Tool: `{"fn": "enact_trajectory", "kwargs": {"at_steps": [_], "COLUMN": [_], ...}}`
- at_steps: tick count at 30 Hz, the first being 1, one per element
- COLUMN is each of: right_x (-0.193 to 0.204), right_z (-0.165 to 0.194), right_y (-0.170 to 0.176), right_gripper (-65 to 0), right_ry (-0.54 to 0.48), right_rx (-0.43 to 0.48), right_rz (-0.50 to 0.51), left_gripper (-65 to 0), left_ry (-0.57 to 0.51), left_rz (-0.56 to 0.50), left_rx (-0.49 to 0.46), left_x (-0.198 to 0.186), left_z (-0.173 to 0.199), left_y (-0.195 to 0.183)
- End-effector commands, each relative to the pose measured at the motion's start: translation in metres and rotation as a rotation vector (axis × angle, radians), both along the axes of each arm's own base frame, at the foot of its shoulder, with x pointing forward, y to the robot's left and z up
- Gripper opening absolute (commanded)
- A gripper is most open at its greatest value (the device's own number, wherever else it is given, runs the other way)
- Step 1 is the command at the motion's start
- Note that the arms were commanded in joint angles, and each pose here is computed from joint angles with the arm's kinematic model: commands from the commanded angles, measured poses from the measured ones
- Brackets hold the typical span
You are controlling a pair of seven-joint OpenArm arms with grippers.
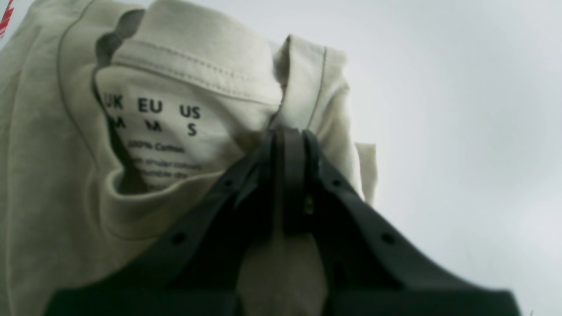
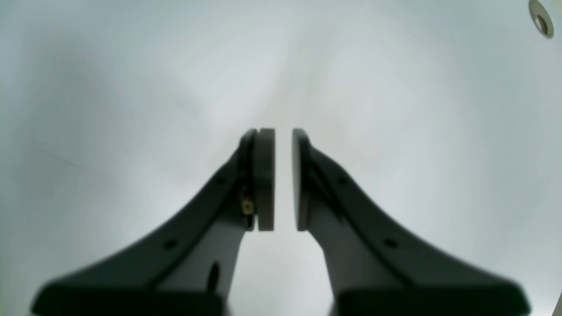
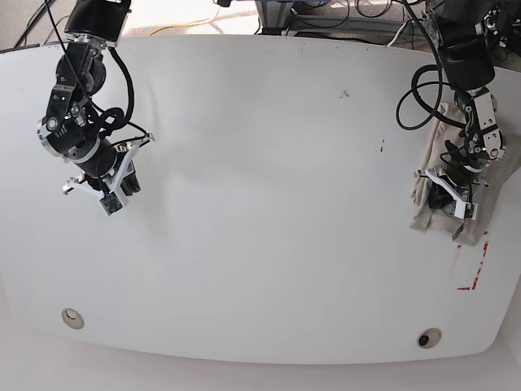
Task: Layout the t-shirt on the table in an organized manner, then fold the t-shirt properly
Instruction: 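Lower the bundle at the table edge and open the left gripper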
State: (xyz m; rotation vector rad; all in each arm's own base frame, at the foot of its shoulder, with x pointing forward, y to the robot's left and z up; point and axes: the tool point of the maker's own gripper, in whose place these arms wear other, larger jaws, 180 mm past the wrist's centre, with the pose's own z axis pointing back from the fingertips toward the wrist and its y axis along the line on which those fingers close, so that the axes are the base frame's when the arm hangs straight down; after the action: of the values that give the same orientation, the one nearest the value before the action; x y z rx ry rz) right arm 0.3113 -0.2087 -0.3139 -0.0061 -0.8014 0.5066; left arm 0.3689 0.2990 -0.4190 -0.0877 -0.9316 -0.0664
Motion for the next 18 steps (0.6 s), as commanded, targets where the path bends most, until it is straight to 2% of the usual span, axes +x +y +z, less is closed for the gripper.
{"fn": "enact_trajectory", "kwargs": {"at_steps": [1,12,18], "right_x": [0.008,0.002,0.000], "right_z": [0.017,0.012,0.015], "right_y": [0.000,-0.001,0.001], "right_gripper": [-58.8,-59.0,-59.0], "right_ry": [-0.061,-0.045,-0.052], "right_rx": [-0.004,-0.005,-0.010], "right_rz": [0.009,0.008,0.013], "left_gripper": [-63.5,-63.5,-63.5], "left_ry": [0.101,0.090,0.087], "left_rz": [0.013,0.100,0.142], "left_rx": [0.098,0.182,0.214], "left_x": [-0.028,-0.080,-0.089], "left_z": [-0.012,0.004,0.015], "left_y": [0.029,0.076,0.101]}}
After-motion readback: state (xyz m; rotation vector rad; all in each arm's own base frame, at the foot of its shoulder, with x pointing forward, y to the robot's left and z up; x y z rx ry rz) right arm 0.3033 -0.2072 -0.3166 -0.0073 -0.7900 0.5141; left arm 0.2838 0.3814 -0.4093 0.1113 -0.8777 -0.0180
